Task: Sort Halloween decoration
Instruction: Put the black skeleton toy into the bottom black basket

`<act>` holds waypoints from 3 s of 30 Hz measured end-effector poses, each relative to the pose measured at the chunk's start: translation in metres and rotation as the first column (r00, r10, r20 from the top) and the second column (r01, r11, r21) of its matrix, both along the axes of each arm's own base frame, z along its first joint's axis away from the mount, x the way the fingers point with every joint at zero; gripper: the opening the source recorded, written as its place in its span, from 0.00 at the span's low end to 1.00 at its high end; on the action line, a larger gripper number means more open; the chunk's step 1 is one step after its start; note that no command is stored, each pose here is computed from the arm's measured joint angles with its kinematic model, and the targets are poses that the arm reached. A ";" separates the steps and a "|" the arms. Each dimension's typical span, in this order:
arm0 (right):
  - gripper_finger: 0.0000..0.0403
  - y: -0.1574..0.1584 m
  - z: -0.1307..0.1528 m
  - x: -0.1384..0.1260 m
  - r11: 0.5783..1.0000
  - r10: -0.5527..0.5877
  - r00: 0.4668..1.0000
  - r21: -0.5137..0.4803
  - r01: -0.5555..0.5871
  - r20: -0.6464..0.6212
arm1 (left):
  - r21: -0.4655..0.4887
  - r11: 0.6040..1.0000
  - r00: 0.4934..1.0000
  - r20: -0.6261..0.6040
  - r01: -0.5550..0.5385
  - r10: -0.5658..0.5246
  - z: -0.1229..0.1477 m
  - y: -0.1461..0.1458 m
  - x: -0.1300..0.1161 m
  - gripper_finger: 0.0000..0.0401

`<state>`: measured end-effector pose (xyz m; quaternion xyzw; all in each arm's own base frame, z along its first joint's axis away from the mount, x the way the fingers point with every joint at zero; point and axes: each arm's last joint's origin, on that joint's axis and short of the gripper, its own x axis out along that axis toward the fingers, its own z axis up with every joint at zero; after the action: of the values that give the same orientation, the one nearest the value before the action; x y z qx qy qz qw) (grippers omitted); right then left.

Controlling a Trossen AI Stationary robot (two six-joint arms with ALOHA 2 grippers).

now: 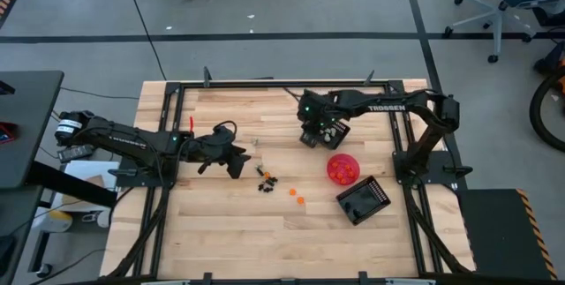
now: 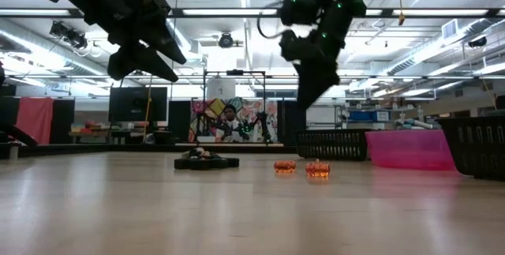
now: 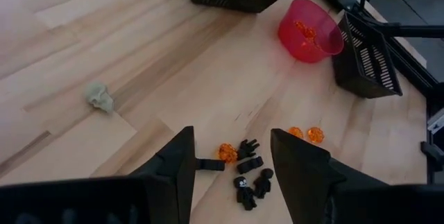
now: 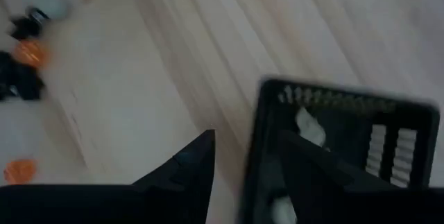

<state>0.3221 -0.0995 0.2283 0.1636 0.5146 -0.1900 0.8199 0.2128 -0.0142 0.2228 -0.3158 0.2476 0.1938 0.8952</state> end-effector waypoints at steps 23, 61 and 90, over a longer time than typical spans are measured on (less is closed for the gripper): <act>0.40 0.093 0.013 0.051 0.989 0.141 0.826 -0.034 -0.146 0.547 | -0.084 0.994 0.997 -0.030 0.073 -0.076 -0.004 -0.026 -0.006 0.41; 0.56 0.153 -0.047 0.094 0.912 0.407 0.862 -0.182 -0.367 0.301 | -0.089 0.994 0.997 -0.035 0.065 -0.069 -0.004 -0.027 -0.007 0.41; 0.46 0.153 -0.111 0.101 0.924 0.372 0.915 -0.159 -0.348 0.154 | -0.081 0.995 0.995 -0.070 0.065 -0.070 -0.007 -0.026 -0.009 0.41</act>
<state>0.4227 0.0537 0.1170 0.0293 0.4457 -0.0527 0.8931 0.2041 -0.0406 0.2159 -0.3351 0.2979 0.1648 0.8785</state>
